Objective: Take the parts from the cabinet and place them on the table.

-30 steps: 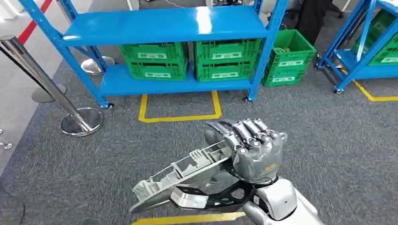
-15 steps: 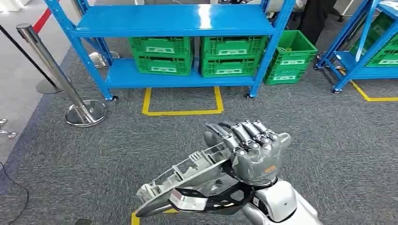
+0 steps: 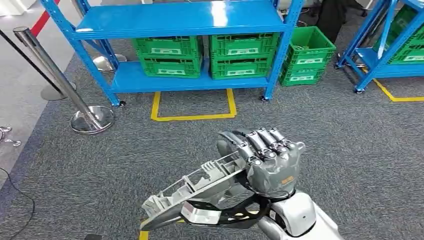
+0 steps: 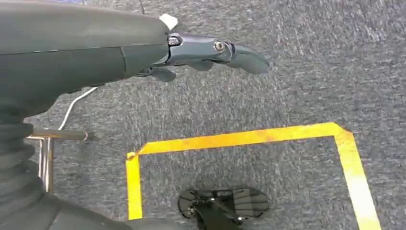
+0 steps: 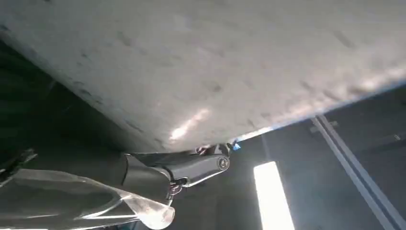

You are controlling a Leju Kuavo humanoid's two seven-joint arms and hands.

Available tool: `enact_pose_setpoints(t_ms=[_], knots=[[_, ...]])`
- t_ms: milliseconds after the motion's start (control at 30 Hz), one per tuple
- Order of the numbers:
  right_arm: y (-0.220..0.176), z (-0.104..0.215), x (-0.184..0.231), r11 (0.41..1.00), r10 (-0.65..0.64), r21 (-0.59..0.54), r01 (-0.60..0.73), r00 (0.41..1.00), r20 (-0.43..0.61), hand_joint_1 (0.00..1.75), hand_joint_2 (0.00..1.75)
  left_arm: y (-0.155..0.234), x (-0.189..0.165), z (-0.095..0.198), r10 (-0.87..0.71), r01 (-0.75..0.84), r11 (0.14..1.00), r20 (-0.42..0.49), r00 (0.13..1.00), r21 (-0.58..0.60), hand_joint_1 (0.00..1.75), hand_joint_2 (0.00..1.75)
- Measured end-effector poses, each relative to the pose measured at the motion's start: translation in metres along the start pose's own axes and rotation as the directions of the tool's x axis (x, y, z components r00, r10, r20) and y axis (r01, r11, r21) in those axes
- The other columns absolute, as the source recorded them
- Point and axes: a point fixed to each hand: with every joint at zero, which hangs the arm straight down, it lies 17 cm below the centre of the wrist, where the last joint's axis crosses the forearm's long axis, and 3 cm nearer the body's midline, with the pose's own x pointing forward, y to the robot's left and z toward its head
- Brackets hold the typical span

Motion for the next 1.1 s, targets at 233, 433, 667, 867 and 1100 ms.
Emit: enact_pose_setpoints(t_ms=[233,433,667,867,1100], knots=[[0.0001,0.0,0.0004,1.0,-0.001,0.0,0.001,1.0,0.001,1.75,1.75,0.0003,-0.0004,-0.0001,0.0,0.0,1.0,-0.002,1.0,0.0,0.0,1.75],[0.0001,0.0,0.0005,1.0,-0.002,0.0,0.002,1.0,0.001,1.75,1.75,0.0003,-0.0004,-0.0001,0.0,0.0,1.0,-0.002,1.0,0.0,0.0,1.75],[0.0001,0.0,0.0005,1.0,-0.002,0.0,0.002,1.0,0.001,1.75,1.75,0.0003,-0.0004,-0.0001,0.0,0.0,1.0,-0.002,1.0,0.0,0.0,1.75],[0.0,-0.0002,0.0001,1.0,-0.002,0.0,0.002,1.0,-0.002,1.75,1.75,0.0005,-0.0015,-0.0001,-0.003,0.003,1.0,-0.008,1.0,0.0,0.0,1.75],[-0.001,-0.0016,0.0,0.999,0.039,-0.006,-0.039,0.999,0.021,1.75,1.75,0.0,-0.0031,-0.0001,-0.011,0.011,1.0,-0.017,1.0,-0.003,0.0,1.75]])
